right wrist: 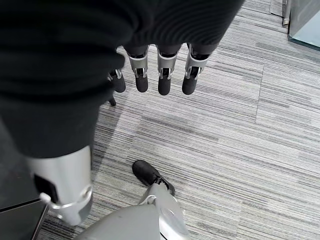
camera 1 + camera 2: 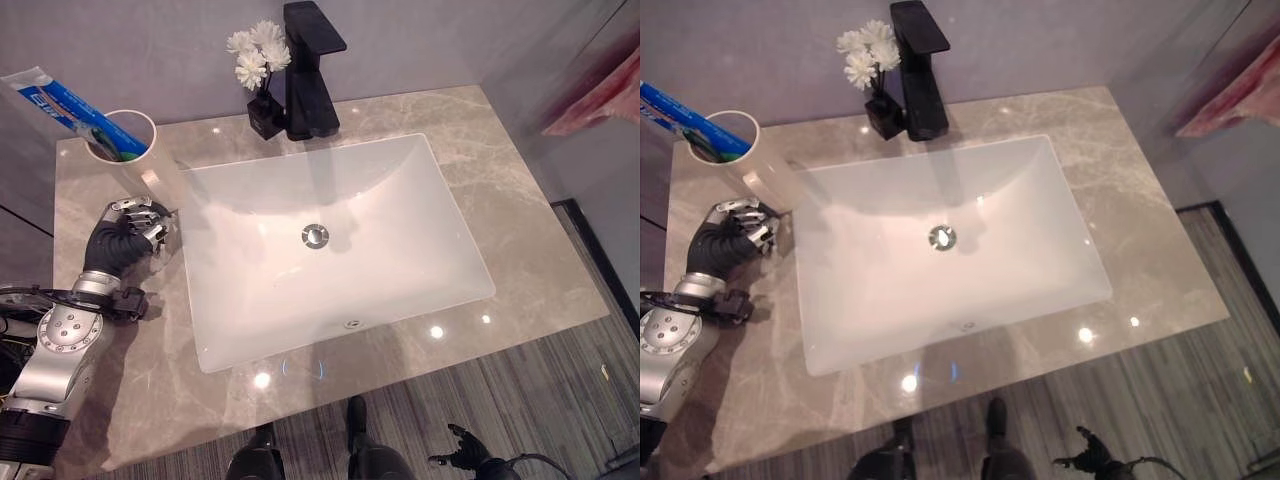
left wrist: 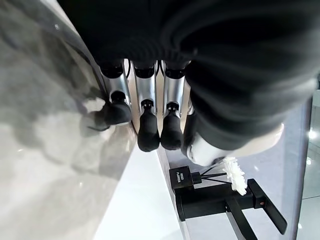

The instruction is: Put brush and paste in cup on sink, flatten towel.

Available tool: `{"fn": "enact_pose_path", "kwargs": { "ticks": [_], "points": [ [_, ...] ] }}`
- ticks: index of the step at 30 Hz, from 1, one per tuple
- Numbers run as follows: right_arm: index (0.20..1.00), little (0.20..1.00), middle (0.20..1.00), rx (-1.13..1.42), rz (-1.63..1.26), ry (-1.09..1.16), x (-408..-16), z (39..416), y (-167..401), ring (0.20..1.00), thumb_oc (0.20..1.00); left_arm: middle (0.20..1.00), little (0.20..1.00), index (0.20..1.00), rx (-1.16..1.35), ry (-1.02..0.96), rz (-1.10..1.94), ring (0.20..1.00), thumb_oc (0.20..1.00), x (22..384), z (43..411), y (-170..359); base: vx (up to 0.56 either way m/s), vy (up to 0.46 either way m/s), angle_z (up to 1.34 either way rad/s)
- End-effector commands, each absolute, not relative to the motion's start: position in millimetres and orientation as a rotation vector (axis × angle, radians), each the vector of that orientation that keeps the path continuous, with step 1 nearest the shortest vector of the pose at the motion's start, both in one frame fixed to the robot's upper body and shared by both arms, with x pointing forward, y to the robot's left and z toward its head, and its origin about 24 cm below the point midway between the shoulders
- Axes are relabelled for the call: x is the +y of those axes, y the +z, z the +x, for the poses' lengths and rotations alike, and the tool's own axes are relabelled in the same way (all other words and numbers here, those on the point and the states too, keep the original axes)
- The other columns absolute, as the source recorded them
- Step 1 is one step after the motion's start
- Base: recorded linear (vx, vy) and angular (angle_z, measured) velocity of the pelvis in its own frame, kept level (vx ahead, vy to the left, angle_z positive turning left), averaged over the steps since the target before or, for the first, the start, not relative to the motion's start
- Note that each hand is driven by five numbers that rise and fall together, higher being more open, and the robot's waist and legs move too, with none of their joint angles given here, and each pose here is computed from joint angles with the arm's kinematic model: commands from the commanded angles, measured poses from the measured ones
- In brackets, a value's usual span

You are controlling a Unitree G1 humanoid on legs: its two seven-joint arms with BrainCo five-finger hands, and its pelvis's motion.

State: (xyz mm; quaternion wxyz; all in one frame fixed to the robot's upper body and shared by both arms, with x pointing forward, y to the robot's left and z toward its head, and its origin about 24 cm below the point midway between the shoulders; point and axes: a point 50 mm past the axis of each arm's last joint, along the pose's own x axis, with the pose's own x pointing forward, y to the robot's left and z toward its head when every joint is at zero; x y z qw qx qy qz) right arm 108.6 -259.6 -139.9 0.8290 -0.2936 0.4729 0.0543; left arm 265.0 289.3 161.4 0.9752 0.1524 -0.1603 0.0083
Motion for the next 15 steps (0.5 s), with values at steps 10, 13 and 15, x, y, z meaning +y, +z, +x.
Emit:
{"fn": "enact_pose_path", "kwargs": {
  "ticks": [10, 13, 15],
  "points": [
    [1.0, 1.0, 1.0, 0.972, -0.618, 0.111, -259.7, 123.1, -135.8, 1.0, 1.0, 0.2, 0.2, 0.2, -0.388, 0.084, 0.298, 0.2, 0.2, 290.4, 280.7, 171.7, 0.0, -0.001, -0.01],
    [1.0, 1.0, 1.0, 0.968, -0.614, 0.114, -258.9, 122.7, -135.7, 1.0, 1.0, 0.2, 0.2, 0.2, -0.396, 0.098, 0.293, 0.2, 0.2, 291.3, 282.9, 173.4, 0.02, -0.005, -0.12],
    [1.0, 1.0, 1.0, 0.966, -0.613, 0.112, -259.5, 122.6, -135.3, 1.0, 1.0, 0.2, 0.2, 0.2, -0.397, 0.103, 0.293, 0.2, 0.2, 291.6, 283.9, 173.8, 0.02, -0.015, -0.09]
  ]
}}
